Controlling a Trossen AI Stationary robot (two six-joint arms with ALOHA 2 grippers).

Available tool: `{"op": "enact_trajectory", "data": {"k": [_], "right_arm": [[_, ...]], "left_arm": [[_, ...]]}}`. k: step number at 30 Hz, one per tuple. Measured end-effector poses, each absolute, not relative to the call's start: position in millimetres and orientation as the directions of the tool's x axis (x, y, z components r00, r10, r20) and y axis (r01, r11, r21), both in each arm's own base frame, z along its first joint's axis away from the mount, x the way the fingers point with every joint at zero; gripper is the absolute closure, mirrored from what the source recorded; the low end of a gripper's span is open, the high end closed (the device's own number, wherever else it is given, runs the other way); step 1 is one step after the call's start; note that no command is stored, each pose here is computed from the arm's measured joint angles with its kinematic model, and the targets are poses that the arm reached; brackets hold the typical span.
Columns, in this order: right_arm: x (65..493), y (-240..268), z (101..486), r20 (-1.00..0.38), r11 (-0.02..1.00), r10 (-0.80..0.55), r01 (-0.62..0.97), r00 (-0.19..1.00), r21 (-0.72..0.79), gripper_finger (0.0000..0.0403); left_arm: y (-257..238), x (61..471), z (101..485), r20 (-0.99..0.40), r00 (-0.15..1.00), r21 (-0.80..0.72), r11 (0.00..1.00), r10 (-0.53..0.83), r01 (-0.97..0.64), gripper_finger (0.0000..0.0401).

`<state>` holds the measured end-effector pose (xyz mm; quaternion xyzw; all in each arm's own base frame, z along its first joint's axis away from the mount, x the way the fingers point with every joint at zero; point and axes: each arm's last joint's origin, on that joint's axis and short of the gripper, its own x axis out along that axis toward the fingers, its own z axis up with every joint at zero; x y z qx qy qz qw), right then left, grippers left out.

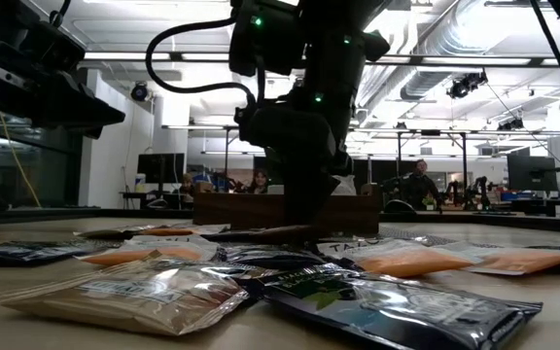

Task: Pick & Place Tea
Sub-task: Put the brown tea bag into the middle section of the wooden organizer

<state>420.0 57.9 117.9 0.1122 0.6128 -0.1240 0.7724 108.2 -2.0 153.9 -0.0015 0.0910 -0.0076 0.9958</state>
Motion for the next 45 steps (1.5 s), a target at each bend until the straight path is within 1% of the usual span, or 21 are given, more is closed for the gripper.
{"op": "enact_trajectory", "data": {"k": [6,13,22,26,31,37,45], "right_arm": [[424.6,62.5,131.5,-0.972,0.948,-0.078,0.317,0.220,-0.004,0.0402],[430.1,70.2,156.5,-0.974,0.963,-0.134,0.257,0.184,-0.084,0.0402],[433.8,72.3,188.7,-0.939,0.947,-0.282,0.216,0.197,-0.239,0.0403],[434.5,70.6,198.1,-0.902,0.921,-0.379,0.177,0.208,-0.347,0.0403],[435.6,68.2,203.2,-0.817,0.849,-0.528,0.128,0.233,-0.512,0.0403],[436.0,63.1,208.4,-0.652,0.689,-0.717,0.109,0.246,-0.717,0.0403],[436.2,54.3,210.2,-0.508,0.541,-0.828,0.097,0.236,-0.836,0.0403]], "left_arm": [[-2.0,108.1,153.9,-0.181,0.983,-0.004,1.000,-0.015,0.014,0.0400],[-2.0,108.2,153.8,-0.181,0.983,-0.004,1.000,-0.015,0.015,0.0400],[-2.0,108.2,153.8,-0.181,0.983,-0.004,1.000,-0.015,0.015,0.0400],[-2.0,108.2,153.8,-0.181,0.983,-0.004,1.000,-0.015,0.015,0.0400],[-2.0,108.1,153.8,-0.181,0.983,-0.004,1.000,-0.016,0.015,0.0400],[-2.0,108.1,153.9,-0.181,0.983,-0.004,1.000,-0.015,0.014,0.0400],[-2.0,108.2,153.8,-0.181,0.983,-0.004,1.000,-0.015,0.014,0.0400]]}}
